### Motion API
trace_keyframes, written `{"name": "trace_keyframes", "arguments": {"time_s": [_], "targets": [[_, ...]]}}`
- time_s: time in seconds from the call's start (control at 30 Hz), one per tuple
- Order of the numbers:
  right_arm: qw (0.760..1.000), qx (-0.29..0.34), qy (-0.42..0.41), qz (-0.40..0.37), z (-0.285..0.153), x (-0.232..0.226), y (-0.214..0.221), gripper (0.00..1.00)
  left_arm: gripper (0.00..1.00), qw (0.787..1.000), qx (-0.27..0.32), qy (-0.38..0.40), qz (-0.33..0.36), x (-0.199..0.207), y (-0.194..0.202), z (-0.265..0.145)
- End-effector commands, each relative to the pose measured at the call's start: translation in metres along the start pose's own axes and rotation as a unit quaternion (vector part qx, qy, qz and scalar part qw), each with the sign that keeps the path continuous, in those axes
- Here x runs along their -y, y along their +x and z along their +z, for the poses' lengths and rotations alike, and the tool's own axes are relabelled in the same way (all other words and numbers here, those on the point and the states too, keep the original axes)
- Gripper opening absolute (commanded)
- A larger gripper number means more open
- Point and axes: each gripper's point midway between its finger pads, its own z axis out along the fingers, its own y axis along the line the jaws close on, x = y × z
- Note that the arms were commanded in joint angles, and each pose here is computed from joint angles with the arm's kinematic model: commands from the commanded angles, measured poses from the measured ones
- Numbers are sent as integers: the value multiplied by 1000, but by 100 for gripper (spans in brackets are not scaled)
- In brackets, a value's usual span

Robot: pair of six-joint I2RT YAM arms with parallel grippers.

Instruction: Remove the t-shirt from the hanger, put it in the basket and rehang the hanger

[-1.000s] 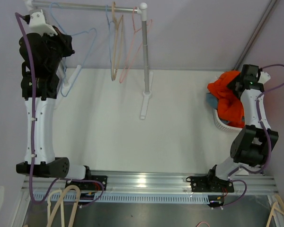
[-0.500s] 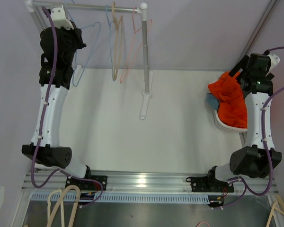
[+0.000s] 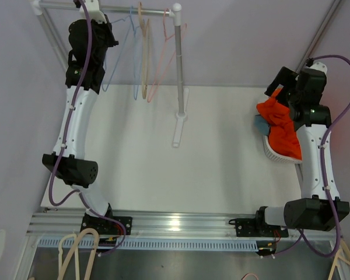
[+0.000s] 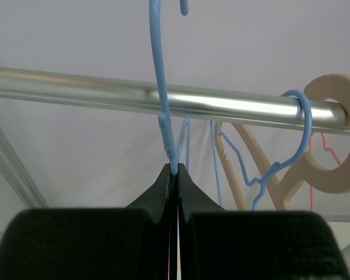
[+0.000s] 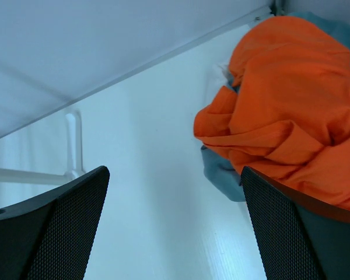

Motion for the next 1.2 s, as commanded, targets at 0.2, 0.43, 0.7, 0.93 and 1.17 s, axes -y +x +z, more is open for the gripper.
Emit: {"name": "trace_keyframes", "arguments": {"time_s": [0.2,0.43,0.7,0.93,1.17], "targets": [[998,14,-49,-21,-7,-20,-6,100,1,1000,23,12,-2,19,-1,15],[998,11,-53,-23,-9,-20,-1,100,1,1000,7,12,5,30,17,22],[998,5,-52,-23,-6,-18,5,99,17,1000,-13,5,6,28,33,21],[998,1,-51,-24,-6,-16,10,99,37,1000,-11,3,5,26,31,18],[996,1,-86,-26,-11,-29,11,100,83,999,35,-18,3,15,-18,-10]]}}
